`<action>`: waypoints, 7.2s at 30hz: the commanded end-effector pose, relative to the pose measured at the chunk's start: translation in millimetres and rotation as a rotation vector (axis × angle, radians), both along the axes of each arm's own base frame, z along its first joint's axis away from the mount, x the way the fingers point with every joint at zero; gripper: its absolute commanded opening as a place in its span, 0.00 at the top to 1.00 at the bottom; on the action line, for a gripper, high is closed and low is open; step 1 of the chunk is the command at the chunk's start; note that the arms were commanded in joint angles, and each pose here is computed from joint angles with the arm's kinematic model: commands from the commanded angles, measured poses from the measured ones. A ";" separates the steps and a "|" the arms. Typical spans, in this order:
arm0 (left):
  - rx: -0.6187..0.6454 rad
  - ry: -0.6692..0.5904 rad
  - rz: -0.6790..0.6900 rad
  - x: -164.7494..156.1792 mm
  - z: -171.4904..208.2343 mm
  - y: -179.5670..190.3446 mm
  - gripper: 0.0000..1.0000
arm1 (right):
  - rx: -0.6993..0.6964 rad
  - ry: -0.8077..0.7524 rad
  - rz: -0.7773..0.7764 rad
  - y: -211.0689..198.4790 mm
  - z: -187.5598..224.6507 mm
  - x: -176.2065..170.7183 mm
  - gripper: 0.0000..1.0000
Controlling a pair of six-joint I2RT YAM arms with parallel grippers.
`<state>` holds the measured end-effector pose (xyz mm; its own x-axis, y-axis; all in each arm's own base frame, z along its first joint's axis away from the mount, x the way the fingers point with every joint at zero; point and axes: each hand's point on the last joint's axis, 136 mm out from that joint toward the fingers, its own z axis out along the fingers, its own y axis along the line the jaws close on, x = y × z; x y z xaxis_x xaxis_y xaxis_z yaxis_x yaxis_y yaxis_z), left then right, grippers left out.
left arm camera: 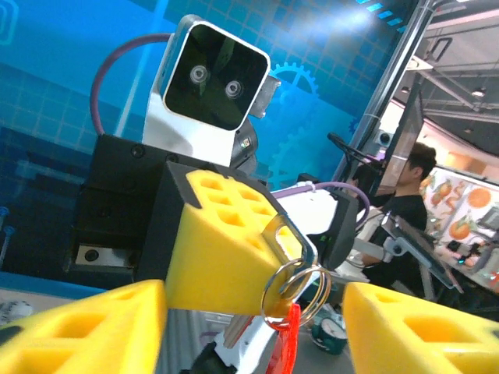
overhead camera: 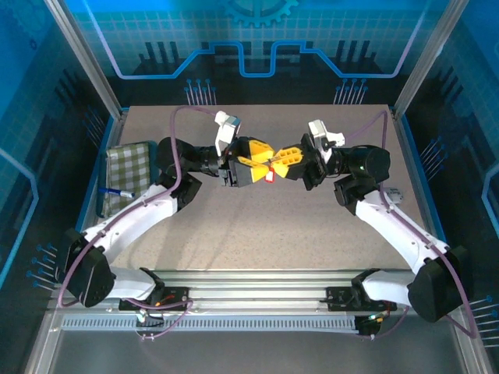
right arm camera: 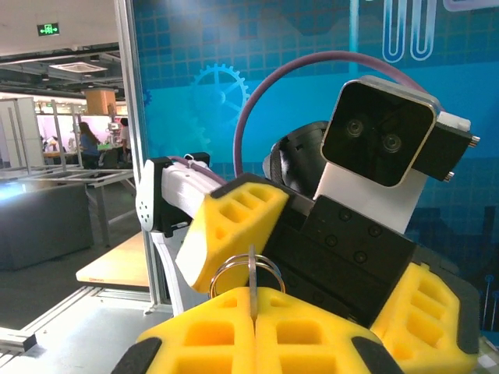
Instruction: Remove the keys from the keyring
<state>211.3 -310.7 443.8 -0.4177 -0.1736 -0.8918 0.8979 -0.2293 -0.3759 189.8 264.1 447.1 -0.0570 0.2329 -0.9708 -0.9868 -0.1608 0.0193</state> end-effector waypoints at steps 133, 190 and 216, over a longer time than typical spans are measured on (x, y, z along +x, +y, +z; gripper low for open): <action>0.024 0.245 -0.233 -2.6 15.0 6.7 0.28 | 0.018 -0.185 -0.133 -5.5 0.6 7.8 1.00; -0.058 0.256 -0.129 19.4 26.0 20.4 1.00 | -0.059 -0.330 -0.567 -10.2 -15.6 23.9 1.00; -0.043 0.208 0.441 53.2 0.2 51.7 1.00 | -0.063 -0.397 -0.710 16.7 -14.4 26.2 1.00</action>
